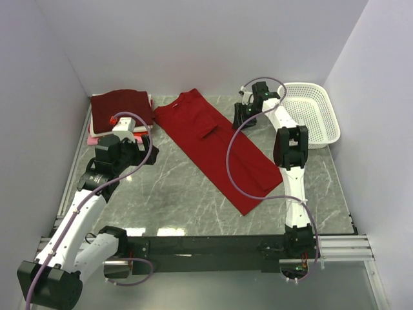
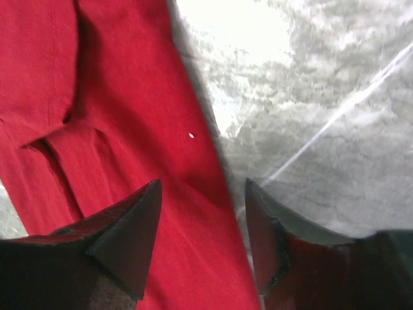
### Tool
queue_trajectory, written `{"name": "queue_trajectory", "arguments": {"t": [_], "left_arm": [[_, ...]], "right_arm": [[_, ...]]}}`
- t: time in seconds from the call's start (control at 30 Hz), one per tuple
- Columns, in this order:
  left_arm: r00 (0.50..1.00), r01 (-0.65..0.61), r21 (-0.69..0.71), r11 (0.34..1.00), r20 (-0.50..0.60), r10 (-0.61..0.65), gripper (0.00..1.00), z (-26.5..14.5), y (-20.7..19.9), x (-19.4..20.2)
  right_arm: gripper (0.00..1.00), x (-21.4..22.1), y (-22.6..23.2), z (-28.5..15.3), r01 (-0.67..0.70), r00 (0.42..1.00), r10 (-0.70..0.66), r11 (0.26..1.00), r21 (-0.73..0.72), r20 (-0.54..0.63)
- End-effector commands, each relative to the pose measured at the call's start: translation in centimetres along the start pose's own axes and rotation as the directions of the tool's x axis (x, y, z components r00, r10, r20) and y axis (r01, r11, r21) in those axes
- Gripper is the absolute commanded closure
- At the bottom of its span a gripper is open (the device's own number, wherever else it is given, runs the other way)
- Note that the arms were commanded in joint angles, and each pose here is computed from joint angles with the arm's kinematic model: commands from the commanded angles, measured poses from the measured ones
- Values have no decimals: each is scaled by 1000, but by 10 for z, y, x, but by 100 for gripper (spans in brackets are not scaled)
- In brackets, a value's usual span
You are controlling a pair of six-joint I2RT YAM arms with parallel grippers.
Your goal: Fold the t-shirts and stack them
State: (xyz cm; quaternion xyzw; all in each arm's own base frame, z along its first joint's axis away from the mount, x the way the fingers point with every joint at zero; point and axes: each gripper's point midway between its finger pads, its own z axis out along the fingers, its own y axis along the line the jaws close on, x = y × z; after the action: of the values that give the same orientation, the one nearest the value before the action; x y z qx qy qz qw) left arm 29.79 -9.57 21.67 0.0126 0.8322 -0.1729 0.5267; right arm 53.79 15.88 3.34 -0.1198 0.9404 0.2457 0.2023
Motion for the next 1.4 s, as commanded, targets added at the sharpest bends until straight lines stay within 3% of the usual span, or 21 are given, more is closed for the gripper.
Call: {"name": "queue_trajectory", "arguments": {"t": [0.0,0.17,0.2,0.3,0.37,0.5,0.53,0.6,0.63,0.77,0.87,0.9,0.93,1.0,1.03,1.23,1.33,1.37], "left_arm": [[999,-24,47,999,32,23,8,1,-8,-8],[999,-27,81,996,25,25,9,1,-14,-6],[999,-30,106,994,22,28,8,1,-18,-6],[999,-32,229,973,-3,33,9,0,-39,0],[999,-35,303,952,-22,43,12,0,-51,4],[994,-34,468,883,-73,77,15,-2,-86,20],[991,-52,523,851,-78,109,15,-5,-104,26],[984,-80,567,820,-87,157,16,-5,-120,38],[978,-112,599,793,-76,196,15,-9,-137,46],[955,-170,675,718,-67,288,15,-21,-176,74],[926,-226,721,655,-50,375,15,-35,-211,103],[912,-241,730,640,-54,406,15,-36,-221,116],[894,-260,774,577,-33,447,15,-54,-243,133],[875,-304,777,551,-2,485,17,-54,-261,154],[858,-318,805,500,20,514,17,-69,-276,170],[792,-370,808,459,17,610,21,-67,-304,235],[740,-406,792,457,-9,673,23,-57,-304,264],[733,-414,788,455,-7,680,25,-55,-308,267]], "right_arm": [[47,15,-2,-2,-5,998,7,1000,23,-64],[67,18,1,-9,-11,997,12,1000,8,-82],[77,19,3,-9,-12,996,12,1000,3,-85],[95,22,5,-15,-21,996,20,1000,-10,-85],[99,27,5,-22,-29,996,28,1000,-7,-88],[100,51,9,-36,-47,992,44,999,-22,-119],[100,76,8,-34,-73,983,68,997,-23,-173],[100,85,18,-52,-51,986,45,998,-33,-160],[100,115,18,-51,-79,973,70,996,-30,-219],[100,141,30,-85,-41,982,37,999,-19,-184],[90,154,33,-105,-27,987,25,1000,-13,-161],[82,153,31,-112,-3,990,3,1000,0,-142],[77,153,20,-119,1,992,4,999,46,-125],[64,135,12,-143,52,998,-49,994,100,-33],[60,131,2,-154,58,998,-58,988,144,-3],[41,119,39,-210,266,941,-288,954,139,177],[15,125,59,-221,356,891,-373,928,113,258],[14,124,70,-236,394,856,-415,910,130,309]]}}
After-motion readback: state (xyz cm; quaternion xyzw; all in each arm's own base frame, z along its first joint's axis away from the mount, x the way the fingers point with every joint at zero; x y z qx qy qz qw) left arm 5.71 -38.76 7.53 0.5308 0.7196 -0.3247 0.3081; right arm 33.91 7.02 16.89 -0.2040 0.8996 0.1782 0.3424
